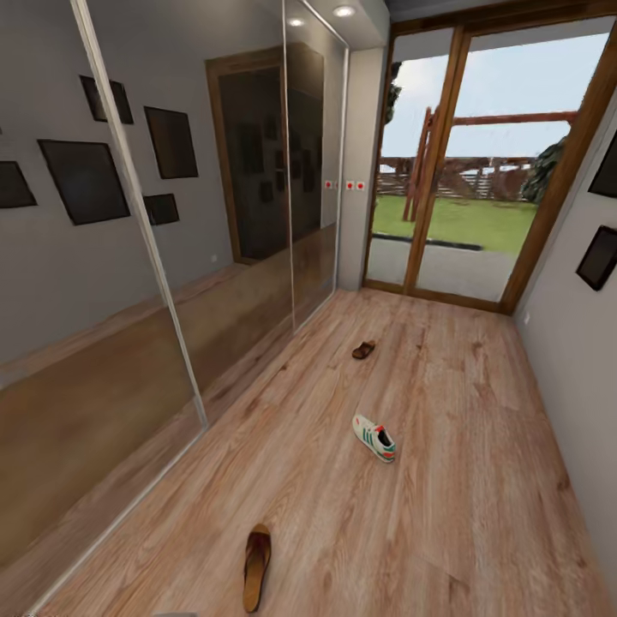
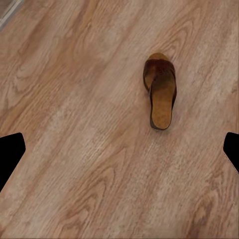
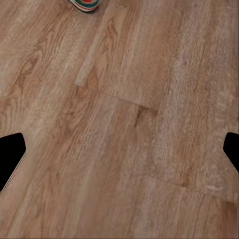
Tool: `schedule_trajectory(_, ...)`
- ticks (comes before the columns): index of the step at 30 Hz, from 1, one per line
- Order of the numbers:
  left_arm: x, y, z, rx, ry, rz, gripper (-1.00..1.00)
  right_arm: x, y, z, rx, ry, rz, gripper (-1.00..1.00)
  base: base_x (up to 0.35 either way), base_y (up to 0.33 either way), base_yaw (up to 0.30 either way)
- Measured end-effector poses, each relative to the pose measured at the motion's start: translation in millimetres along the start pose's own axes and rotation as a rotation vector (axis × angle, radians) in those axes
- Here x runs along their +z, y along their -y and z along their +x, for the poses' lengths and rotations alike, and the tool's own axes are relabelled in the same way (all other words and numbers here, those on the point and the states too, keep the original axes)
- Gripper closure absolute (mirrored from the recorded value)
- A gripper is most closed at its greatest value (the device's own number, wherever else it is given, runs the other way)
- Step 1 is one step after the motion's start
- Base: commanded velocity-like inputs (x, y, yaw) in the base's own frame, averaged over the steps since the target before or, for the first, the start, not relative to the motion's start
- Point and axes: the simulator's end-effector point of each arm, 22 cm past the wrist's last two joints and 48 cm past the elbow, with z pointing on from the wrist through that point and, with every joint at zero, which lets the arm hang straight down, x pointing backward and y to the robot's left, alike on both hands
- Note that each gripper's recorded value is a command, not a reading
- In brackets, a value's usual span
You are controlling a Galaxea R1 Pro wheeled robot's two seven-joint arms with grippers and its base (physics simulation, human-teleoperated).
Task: Pick up the two gym shoes and the two sandals from the corridor floor and place them onto the hallstand (shoe rack) in the corridor, making sure they are on the rack and not on the floor. Arrange them so the two gym shoes are next to each other and the two sandals are next to each other.
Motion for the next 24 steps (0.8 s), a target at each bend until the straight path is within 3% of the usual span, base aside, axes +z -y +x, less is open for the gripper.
schedule_trajectory(10, 0.0, -0.6, -0.5, -0.004, 0.002, -0.003, -1.00, 0.0, 0.0, 0.1, 0.000, 0.000, 0.000, -1.00, 0.280, -0.168, 0.246)
schedule_trajectory(24, 0.1, -3.0, -0.5, -0.015, 0.002, -0.009, -1.00, 0.0, -0.1, 0.2, 0.000, 0.000, -0.001, -1.00, 0.276, -0.168, 0.041)
